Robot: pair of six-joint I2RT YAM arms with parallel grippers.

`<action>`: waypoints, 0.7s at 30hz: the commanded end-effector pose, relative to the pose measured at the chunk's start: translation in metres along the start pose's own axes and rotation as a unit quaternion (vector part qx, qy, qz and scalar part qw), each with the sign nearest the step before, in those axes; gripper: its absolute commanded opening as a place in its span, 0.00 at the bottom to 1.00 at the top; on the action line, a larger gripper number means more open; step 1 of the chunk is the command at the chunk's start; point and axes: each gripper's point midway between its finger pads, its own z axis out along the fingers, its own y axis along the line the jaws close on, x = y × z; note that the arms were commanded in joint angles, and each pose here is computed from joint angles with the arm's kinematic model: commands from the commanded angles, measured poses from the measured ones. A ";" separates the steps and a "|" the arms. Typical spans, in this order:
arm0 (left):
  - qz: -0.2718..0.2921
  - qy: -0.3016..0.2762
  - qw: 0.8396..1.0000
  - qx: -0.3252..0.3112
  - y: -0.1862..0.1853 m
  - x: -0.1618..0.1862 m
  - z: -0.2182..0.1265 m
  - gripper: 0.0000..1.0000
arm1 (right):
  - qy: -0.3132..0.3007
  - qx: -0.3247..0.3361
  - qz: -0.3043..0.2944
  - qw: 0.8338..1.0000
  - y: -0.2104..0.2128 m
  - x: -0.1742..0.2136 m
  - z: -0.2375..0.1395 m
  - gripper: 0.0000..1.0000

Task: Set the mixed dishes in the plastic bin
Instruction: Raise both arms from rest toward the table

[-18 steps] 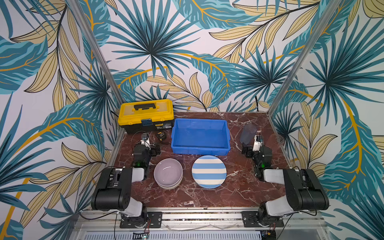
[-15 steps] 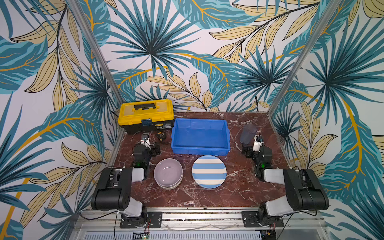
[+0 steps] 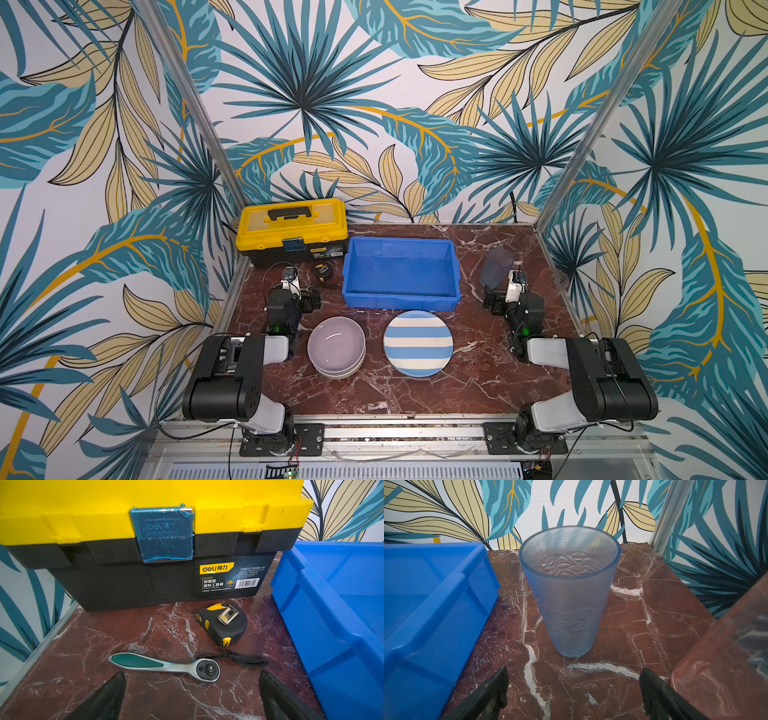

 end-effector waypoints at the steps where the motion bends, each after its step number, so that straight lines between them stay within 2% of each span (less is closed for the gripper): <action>1: 0.002 -0.003 1.000 -0.001 0.000 -0.005 0.004 0.99 | -0.011 -0.001 0.006 1.000 0.002 -0.006 0.002 1.00; 12: -0.002 -0.004 1.000 0.003 0.001 -0.005 0.004 1.00 | -0.013 0.001 0.006 1.000 0.001 -0.007 0.001 1.00; 16: -0.004 -0.021 1.000 -0.006 0.004 -0.020 -0.001 1.00 | -0.029 0.027 0.017 0.999 -0.008 -0.014 -0.008 1.00; 21: -0.023 0.001 0.999 -0.021 0.009 -0.027 -0.011 1.00 | -0.035 0.054 0.028 0.998 -0.018 -0.023 -0.017 1.00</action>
